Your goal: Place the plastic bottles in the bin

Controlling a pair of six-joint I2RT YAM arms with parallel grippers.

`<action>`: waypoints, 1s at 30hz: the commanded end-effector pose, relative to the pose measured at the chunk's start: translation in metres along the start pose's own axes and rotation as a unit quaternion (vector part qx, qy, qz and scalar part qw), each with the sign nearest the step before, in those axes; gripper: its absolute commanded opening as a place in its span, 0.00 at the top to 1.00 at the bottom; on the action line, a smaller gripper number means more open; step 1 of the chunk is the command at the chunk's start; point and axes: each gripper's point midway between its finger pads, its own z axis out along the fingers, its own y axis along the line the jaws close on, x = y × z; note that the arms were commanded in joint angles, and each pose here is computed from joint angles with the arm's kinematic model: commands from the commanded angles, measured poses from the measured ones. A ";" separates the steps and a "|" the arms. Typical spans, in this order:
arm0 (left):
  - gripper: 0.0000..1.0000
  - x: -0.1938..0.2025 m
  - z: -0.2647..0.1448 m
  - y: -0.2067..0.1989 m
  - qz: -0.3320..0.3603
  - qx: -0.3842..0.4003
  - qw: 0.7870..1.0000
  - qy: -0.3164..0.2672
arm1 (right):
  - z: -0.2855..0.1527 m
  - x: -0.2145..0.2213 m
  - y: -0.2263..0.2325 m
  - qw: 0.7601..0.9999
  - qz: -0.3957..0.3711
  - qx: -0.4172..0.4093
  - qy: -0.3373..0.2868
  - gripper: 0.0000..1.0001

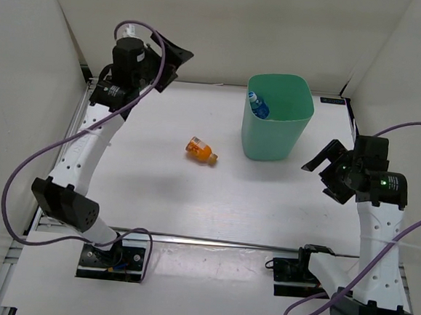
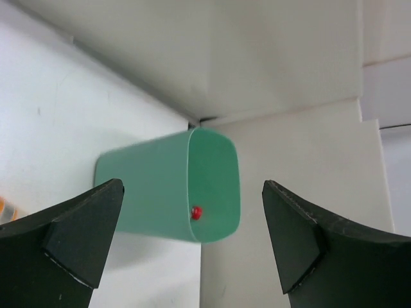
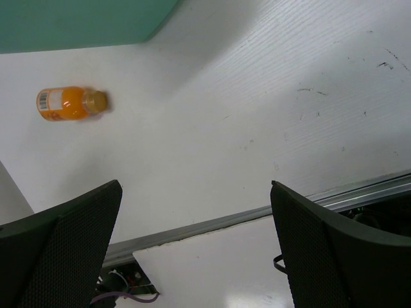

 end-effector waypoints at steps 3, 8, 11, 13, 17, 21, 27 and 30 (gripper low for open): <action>0.00 0.124 0.027 0.127 -0.097 -0.215 0.953 0.188 | 0.006 -0.011 0.005 1.000 -0.025 -0.008 -0.009 0.00; 0.00 0.153 0.044 0.146 -0.096 -0.290 0.926 0.221 | 0.004 -0.015 0.004 0.999 -0.030 -0.002 -0.019 0.00; 0.00 0.162 0.060 0.166 -0.082 -0.340 0.904 0.245 | 0.005 -0.016 0.002 0.999 -0.030 0.002 -0.022 0.00; 0.00 0.173 0.070 0.184 -0.074 -0.365 0.891 0.261 | 0.005 -0.017 0.000 0.999 -0.034 0.007 -0.025 0.00; 0.00 0.182 0.080 0.196 -0.077 -0.376 0.883 0.270 | 0.006 -0.017 -0.004 0.999 -0.034 0.015 -0.030 0.00; 0.00 0.193 0.079 0.222 -0.075 -0.397 0.869 0.286 | 0.008 -0.018 -0.006 0.999 -0.034 0.020 -0.033 0.00; 0.00 0.217 0.104 0.233 -0.097 -0.373 0.866 0.319 | 0.010 -0.019 -0.008 0.999 -0.033 0.026 -0.032 0.00; 0.00 0.215 0.124 0.227 -0.102 -0.356 0.875 0.313 | 0.010 -0.019 -0.008 0.999 -0.033 0.026 -0.032 0.00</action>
